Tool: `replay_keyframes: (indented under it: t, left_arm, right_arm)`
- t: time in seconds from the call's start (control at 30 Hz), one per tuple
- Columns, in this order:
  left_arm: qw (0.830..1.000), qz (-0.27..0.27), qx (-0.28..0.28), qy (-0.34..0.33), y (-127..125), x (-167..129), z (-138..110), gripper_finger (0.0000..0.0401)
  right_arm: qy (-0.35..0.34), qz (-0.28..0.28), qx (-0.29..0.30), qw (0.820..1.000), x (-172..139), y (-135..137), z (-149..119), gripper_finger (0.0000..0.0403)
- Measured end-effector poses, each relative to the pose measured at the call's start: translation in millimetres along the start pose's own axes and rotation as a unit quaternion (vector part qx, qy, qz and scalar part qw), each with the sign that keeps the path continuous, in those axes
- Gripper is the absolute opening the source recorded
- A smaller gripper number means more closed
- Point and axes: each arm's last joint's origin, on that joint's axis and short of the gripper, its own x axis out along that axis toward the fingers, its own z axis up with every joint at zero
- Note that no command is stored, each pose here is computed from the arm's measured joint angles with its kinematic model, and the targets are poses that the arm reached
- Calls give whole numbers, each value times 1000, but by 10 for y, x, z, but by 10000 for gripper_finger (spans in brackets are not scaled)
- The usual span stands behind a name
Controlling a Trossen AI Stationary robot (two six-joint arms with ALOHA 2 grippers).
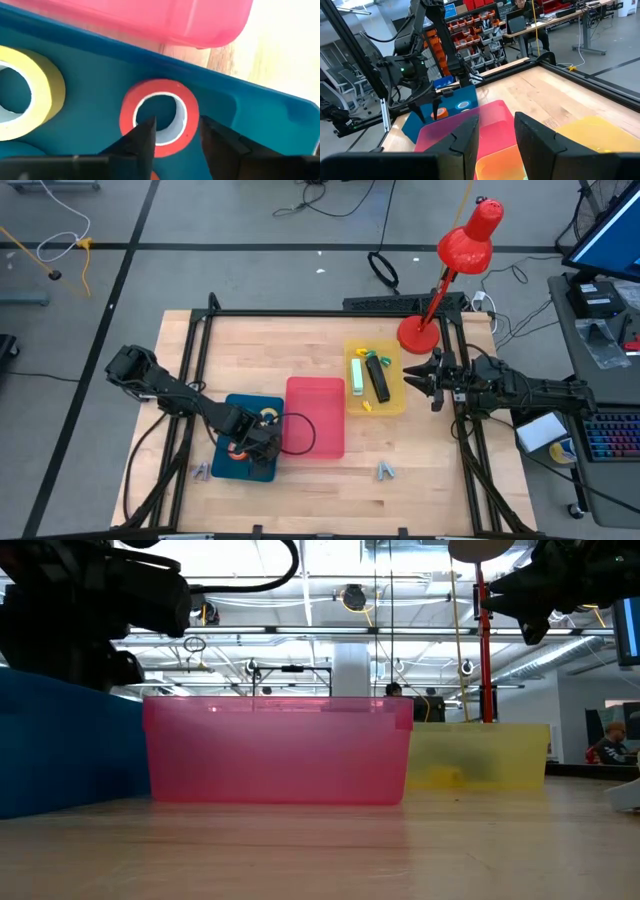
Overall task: Pick and place Stapler, Stapler remover, tape
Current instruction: Put the red tape into the blue bin, then put the violet staple remover into the red bin
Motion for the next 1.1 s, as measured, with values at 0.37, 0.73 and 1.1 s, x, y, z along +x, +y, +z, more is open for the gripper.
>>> replay_keyframes:
  t: [0.37, 0.73, 1.1]
  left_arm:
    - [983, -76, -138, 90, -51, -338, -66, 162]
    - [963, -90, -238, 94, -502, -837, -624, 111]
    - [928, 22, -346, 135, -743, -778, -1430, 103]
  right_arm:
    - [0, 0, 9, 1000, 1, 0, 0, 116]
    - [0, 0, 9, 1000, 1, 0, 0, 116]
    - [2, 0, 9, 1000, 1, -1, -4, 116]
